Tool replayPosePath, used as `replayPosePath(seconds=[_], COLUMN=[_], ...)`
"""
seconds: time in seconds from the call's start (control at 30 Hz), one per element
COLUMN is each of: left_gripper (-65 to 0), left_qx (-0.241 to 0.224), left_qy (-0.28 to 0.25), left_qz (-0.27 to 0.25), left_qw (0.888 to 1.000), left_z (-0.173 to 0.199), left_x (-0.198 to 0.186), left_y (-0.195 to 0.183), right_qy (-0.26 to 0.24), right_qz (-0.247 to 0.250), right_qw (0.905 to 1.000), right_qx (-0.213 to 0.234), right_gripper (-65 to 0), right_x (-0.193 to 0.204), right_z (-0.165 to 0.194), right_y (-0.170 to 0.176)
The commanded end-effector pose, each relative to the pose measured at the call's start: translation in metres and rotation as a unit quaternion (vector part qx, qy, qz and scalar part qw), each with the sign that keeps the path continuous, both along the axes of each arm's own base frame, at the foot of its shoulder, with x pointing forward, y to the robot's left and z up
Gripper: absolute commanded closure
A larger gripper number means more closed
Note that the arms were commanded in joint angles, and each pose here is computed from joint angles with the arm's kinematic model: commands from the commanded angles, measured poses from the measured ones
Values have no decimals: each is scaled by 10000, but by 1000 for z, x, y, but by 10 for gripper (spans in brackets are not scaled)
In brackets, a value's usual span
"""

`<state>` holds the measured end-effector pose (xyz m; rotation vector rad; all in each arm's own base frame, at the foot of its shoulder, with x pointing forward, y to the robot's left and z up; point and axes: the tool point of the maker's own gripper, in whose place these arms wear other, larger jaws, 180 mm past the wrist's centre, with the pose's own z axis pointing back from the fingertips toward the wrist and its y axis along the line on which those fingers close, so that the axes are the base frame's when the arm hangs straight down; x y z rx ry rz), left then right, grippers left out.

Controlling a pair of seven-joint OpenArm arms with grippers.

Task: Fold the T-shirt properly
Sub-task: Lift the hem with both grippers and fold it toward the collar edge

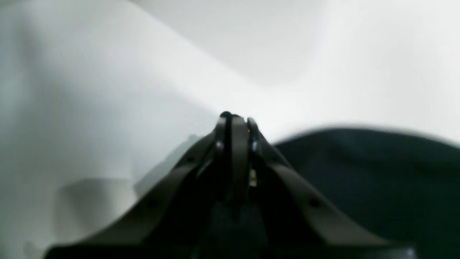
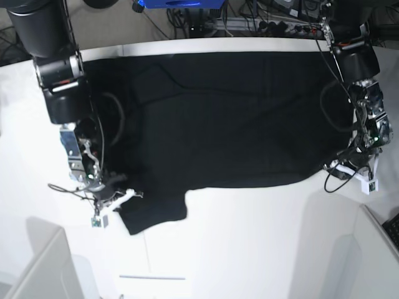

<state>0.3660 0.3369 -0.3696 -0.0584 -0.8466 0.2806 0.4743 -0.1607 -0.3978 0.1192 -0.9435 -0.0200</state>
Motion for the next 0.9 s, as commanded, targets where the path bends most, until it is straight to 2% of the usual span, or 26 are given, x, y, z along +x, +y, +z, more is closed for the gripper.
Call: replayPosePath(seconds=[0.0, 0.1, 0.2, 0.37, 0.5, 0.73, 0.87], left_gripper=[0, 0, 0, 0, 0, 0, 0], left_qx=[103, 49, 122, 181, 257, 299, 322], left_qy=[-389, -577, -725, -549, -603, -465, -359], left_qz=[-10, -103, 41, 158, 114, 156, 146], left_qw=[9992, 9983, 9973, 9982, 9978, 9984, 9987], left_z=[27, 38, 49, 55, 65, 57, 51], left_x=[9, 1, -13, -31, -37, -50, -56], left_y=[9, 2, 12, 23, 28, 34, 34], right_qy=[-403, -430, -339, -379, -295, -163, -109], right_qz=[-31, -22, -116, -382, -288, -91, -298], right_qw=[9992, 9991, 9994, 9982, 9987, 9992, 9981], right_qx=[1, -31, 18, 252, 304, 358, 522], right_gripper=[0, 0, 0, 0, 0, 0, 0], right_x=[17, 11, 6, -4, -13, -31, -46], right_z=[28, 29, 29, 39, 41, 40, 48], right_y=[-3, -9, -17, -32, -25, -12, -25])
